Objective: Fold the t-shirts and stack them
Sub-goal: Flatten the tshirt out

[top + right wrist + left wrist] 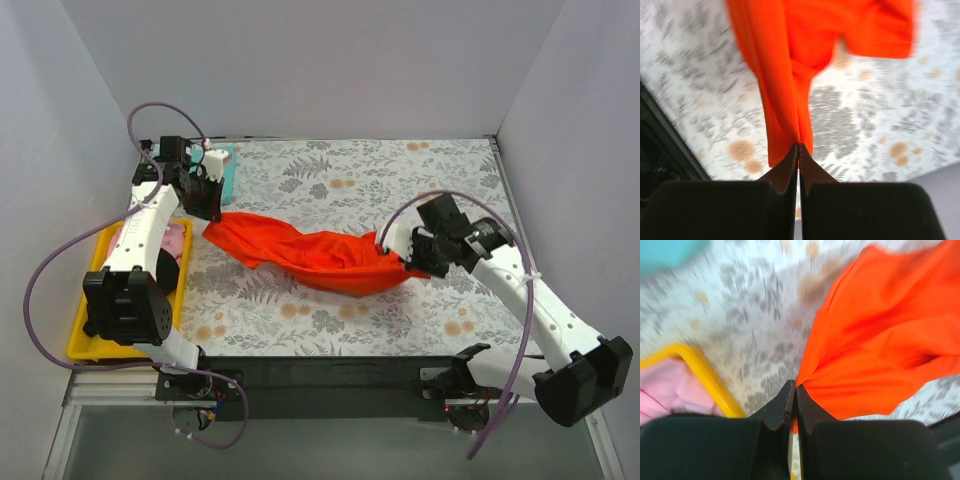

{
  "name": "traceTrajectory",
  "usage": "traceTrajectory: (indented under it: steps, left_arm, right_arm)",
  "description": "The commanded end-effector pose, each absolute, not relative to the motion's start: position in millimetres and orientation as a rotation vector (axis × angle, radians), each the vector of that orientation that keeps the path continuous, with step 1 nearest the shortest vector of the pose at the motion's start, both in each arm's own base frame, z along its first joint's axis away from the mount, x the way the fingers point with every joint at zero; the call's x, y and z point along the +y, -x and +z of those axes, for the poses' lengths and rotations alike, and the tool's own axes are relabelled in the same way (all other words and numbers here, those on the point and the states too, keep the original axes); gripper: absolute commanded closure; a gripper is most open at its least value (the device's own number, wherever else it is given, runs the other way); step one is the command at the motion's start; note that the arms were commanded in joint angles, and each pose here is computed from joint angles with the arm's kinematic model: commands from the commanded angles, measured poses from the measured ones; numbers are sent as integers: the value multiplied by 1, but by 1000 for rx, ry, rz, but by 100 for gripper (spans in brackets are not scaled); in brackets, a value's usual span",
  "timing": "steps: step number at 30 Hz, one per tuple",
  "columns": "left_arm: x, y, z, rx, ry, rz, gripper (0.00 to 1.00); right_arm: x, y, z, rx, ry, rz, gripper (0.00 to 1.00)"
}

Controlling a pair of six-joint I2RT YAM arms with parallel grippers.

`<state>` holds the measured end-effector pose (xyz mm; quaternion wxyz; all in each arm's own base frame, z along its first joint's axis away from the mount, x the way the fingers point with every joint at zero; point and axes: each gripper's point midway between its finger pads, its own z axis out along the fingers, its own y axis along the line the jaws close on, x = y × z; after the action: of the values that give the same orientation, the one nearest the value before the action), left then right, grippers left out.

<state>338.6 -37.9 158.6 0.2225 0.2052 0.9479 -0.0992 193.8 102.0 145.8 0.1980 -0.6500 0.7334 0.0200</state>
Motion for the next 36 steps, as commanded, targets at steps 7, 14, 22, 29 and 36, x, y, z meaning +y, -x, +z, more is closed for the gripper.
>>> traceTrajectory:
  steps: [7, 14, 22, 29, 36]
  left_arm:
    - [-77, -383, 342, 2098, -241, -487, 100]
    - [-85, -331, 400, 2074, -47, -602, 100]
    - [-82, -278, 502, 1729, -78, -559, 100]
    - [-74, -277, 502, 1729, 22, -553, 100]
    - [-97, -318, 459, 1755, -71, -686, 100]
  right_arm:
    - [104, -299, 318, 1870, 1174, -104, 99]
    - [58, -278, 426, 1666, 791, -292, 99]
    - [13, -250, 526, 1426, 479, -444, 99]
    - [11, -256, 548, 1356, 446, -478, 99]
    - [42, -314, 496, 1397, 512, -444, 99]
